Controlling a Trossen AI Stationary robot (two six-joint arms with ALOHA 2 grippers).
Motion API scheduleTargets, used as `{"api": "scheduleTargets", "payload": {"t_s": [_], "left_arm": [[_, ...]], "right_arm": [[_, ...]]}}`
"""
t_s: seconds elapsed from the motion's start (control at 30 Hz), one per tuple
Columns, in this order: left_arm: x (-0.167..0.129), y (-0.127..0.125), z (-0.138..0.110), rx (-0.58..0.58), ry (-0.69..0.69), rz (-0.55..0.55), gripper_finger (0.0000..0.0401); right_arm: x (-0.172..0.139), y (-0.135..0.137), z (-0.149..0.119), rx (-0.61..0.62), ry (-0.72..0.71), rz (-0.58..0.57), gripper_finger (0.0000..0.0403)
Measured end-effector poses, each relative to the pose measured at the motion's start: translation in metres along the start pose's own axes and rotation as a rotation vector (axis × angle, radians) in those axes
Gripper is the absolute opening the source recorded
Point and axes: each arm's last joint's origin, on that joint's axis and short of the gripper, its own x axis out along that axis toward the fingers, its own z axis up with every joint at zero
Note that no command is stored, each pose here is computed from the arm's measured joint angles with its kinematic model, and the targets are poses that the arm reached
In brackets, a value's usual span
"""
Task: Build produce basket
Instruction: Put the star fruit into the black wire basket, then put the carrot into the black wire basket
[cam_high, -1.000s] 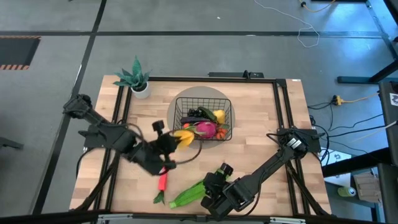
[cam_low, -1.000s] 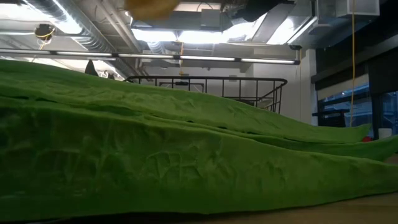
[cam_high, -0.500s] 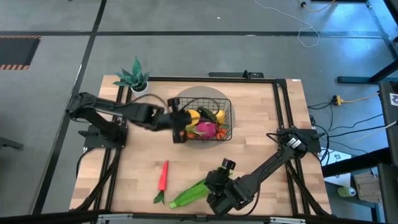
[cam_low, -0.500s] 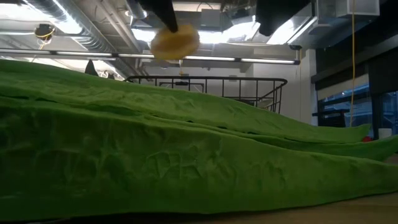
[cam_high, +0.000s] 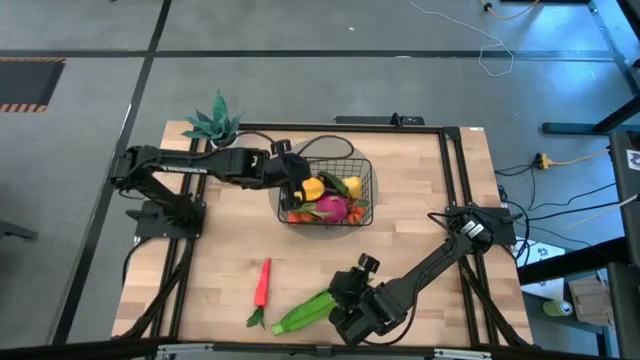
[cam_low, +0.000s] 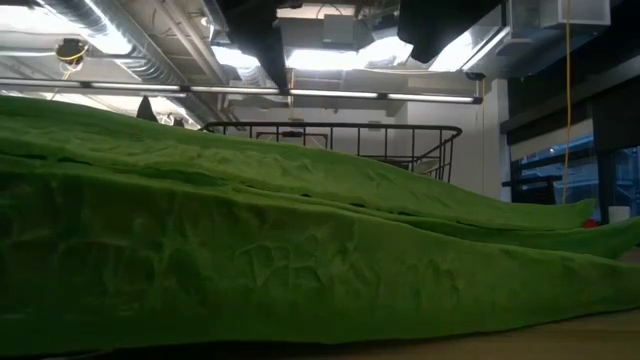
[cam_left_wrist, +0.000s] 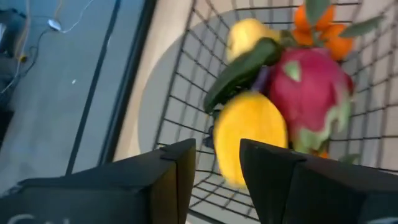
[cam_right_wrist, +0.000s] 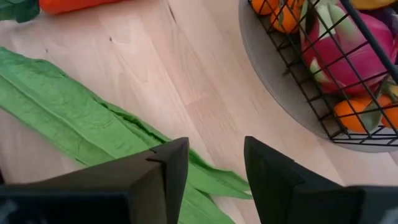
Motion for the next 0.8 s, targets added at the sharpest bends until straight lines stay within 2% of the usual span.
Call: {"api": "scheduleTargets", "payload": {"t_s": [0.2,0.4,0.5,0.57,0.67,0.8], "left_arm": [[0.0,0.002,-0.005,-0.094,0.045,0.001,0.0116],[-0.009,-0.015,-0.025,-0.224,0.259,-0.132,0.0115],[-0.02,-0.031,-0.033,-0.247,0.351,-0.201,0.0114],[-0.029,-0.044,-0.037,-0.209,0.384,-0.259,0.0114],[-0.043,-0.066,-0.039,-0.175,0.389,-0.337,0.0114],[-0.065,-0.095,-0.045,-0.205,0.388,-0.383,0.0114]], "right_arm": [[0.0,0.0,0.001,0.004,-0.001,0.0,0.0145],[0.0,0.0,0.001,0.001,-0.001,-0.001,0.0145],[0.0,0.0,0.001,-0.001,-0.001,-0.001,0.0145],[0.0,0.0,0.001,-0.001,-0.001,-0.001,0.0145],[0.0,0.0,0.0,0.0,-0.001,0.0,0.0145],[0.0,0.001,0.001,0.007,-0.005,0.007,0.0145]]}}
